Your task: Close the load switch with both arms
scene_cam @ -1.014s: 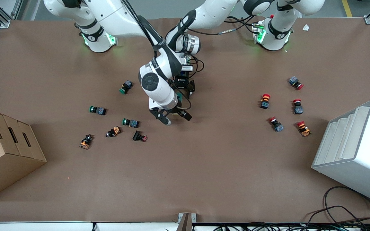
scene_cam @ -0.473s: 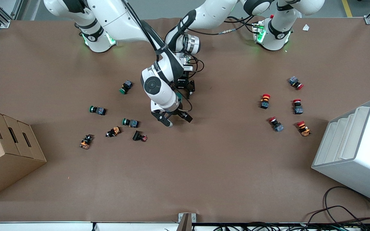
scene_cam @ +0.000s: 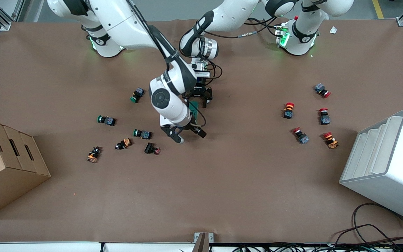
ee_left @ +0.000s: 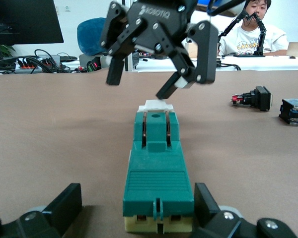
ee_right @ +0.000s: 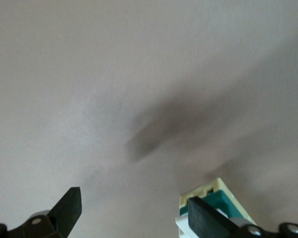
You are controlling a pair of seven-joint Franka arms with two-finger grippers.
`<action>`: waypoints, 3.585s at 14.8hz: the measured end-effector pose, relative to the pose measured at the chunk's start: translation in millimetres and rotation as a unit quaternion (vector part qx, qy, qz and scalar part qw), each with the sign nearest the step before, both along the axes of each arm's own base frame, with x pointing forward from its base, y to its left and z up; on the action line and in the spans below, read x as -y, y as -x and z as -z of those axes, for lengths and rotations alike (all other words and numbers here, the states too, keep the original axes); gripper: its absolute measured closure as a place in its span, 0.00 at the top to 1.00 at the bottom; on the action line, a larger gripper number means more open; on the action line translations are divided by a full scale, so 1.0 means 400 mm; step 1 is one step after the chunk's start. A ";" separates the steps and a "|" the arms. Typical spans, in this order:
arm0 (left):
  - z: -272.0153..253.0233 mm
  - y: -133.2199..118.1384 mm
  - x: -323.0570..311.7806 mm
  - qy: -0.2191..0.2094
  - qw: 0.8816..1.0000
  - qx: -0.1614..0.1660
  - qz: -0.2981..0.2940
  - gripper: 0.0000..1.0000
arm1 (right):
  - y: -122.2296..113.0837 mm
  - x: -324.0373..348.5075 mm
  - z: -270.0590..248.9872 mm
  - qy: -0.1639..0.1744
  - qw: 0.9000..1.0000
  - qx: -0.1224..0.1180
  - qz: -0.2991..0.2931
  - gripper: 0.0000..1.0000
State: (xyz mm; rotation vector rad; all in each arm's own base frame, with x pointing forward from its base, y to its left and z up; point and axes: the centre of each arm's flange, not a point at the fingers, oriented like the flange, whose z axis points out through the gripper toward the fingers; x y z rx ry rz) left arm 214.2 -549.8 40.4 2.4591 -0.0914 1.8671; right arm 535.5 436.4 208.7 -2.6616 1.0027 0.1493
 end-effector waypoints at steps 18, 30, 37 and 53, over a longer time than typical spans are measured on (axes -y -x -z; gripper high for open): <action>-0.072 -0.088 0.087 -0.038 0.994 -0.091 -0.050 0.99 | -0.258 1.053 -0.735 0.097 0.939 -0.017 -0.329 1.00; -0.694 -0.497 0.143 -0.046 0.942 -0.298 -0.147 1.00 | -0.242 1.232 -0.832 0.094 0.946 -0.025 -0.310 1.00; -1.121 -0.863 -0.285 -0.042 0.905 -0.408 -0.112 1.00 | -0.209 1.230 -0.906 0.101 0.943 -0.025 -0.316 1.00; -1.560 -0.875 -1.170 -0.032 0.827 -0.561 -0.024 1.00 | -0.109 1.176 -1.003 0.113 0.936 -0.017 -0.332 1.00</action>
